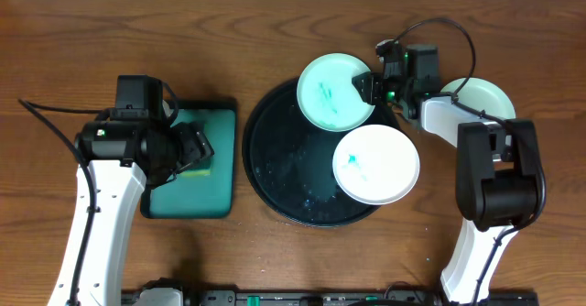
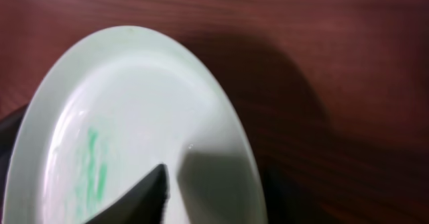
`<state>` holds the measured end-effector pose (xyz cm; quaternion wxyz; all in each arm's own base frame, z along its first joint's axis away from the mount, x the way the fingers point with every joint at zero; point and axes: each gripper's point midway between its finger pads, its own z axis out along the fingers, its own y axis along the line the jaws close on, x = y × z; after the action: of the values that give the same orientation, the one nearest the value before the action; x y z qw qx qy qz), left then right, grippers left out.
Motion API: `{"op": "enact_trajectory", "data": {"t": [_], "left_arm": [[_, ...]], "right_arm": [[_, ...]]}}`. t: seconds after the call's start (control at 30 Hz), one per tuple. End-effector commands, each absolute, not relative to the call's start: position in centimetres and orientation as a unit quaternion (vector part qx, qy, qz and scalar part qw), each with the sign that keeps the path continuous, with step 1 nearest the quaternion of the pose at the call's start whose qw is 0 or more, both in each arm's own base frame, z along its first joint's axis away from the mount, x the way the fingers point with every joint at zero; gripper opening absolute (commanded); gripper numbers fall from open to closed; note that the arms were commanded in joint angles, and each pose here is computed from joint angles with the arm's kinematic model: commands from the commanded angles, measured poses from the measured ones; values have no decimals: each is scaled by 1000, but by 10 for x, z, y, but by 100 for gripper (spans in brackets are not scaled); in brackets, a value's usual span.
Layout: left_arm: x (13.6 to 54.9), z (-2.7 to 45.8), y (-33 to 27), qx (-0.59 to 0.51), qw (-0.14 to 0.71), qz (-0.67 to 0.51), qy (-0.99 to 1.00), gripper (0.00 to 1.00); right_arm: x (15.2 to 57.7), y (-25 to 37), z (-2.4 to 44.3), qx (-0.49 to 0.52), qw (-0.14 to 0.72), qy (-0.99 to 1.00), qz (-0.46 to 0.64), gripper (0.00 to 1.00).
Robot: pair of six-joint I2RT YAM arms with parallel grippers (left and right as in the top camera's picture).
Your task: Clean dirty plates on tray and stack at the side
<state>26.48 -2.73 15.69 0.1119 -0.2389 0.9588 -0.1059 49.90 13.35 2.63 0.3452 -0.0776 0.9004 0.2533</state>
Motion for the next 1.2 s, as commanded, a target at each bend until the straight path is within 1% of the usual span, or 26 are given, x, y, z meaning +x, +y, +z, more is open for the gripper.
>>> {"op": "enact_trajectory", "data": {"t": [0.0,0.1,0.23,0.3,0.57,0.77,0.83,0.9,1.0,1.17], "left_arm": [[263,155,-25,-244,110,-100,958,81],[263,155,-25,-244,110,-100,958,81],[263,155,-25,-244,110,-100,958,81],[263,155,-25,-244,110,-100,958,81],[263,155,-25,-244,110,-100,958,81],[263,155,-25,-244,110,-100,958,81],[263,155,-25,-244,110,-100,958,81],[263,155,-25,-244,110,-100,958,81],[263,155,-25,-244,110,-100,958,81],[263,155,-25,-244,110,-100,958,81]], "right_arm": [[502,130,20,-40,339,910,236,29],[500,132,19,-35,336,911,237,22],[500,133,19,-22,330,912,243,5],[499,133,18,-15,327,912,246,1],[482,139,34,-14,298,920,253,1],[453,157,78,-46,287,925,247,1],[440,160,83,-32,271,934,232,1],[428,163,78,-15,248,944,217,1],[413,177,60,-19,211,954,213,1],[410,197,36,-35,196,956,216,1]]}}
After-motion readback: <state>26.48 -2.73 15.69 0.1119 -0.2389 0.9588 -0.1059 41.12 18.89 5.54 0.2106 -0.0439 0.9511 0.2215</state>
